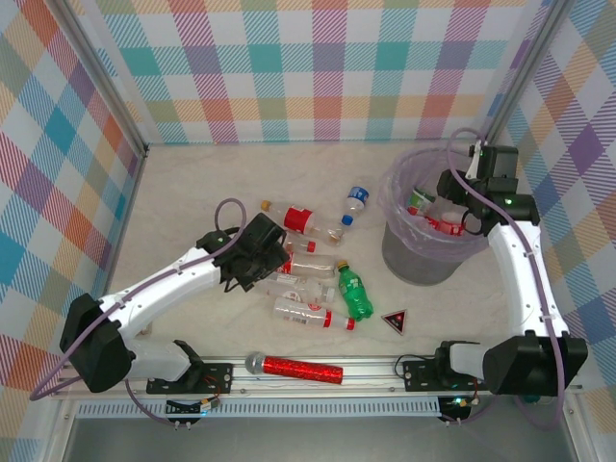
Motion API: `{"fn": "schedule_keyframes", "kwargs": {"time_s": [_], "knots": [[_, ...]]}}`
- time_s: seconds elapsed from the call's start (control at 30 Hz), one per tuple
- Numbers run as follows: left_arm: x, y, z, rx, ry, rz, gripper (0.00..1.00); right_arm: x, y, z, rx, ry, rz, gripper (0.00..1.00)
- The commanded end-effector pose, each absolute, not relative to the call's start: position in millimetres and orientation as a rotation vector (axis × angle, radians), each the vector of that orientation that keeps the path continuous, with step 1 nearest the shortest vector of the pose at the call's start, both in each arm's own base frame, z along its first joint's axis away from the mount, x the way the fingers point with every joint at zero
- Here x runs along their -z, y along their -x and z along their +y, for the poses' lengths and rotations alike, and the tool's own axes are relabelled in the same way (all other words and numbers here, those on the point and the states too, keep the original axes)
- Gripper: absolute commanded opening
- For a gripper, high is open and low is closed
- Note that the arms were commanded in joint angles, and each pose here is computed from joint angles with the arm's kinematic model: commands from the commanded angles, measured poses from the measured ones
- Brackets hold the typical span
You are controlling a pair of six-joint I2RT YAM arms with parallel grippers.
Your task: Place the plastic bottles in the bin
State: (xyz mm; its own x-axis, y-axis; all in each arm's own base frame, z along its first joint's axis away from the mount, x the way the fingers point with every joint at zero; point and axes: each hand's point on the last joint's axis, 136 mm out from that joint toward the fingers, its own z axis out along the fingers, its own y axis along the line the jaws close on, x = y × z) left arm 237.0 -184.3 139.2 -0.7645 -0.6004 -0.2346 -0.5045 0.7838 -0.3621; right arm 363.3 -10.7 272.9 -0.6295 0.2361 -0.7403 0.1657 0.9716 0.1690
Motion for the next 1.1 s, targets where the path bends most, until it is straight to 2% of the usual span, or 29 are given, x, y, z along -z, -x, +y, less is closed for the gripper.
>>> {"fn": "schedule_keyframes", "kwargs": {"time_s": [0.0,0.23,0.4,0.73,1.07], "knots": [[-143.5,-221.9,-175.0,0.402,0.93,2.625,0.79,-259.8,-369.6,-13.2,-0.122,-0.329,2.262,0.53],[-136.3,-207.2,-165.9,0.402,1.012,2.604,0.79,-226.6,-375.7,-9.3,-0.172,-0.378,2.322,0.58],[-127.1,-208.0,-169.1,0.378,1.015,2.613,0.79,-217.0,-378.2,-4.7,-0.203,-0.37,2.347,0.67],[-119.2,-219.4,-174.3,0.354,1.005,2.598,0.8,-259.5,-367.6,-0.5,-0.223,-0.316,2.267,0.87],[-140.0,-251.8,-165.9,0.309,0.862,2.593,0.85,-295.4,-357.1,4.5,-0.235,-0.249,2.228,0.98]]}}
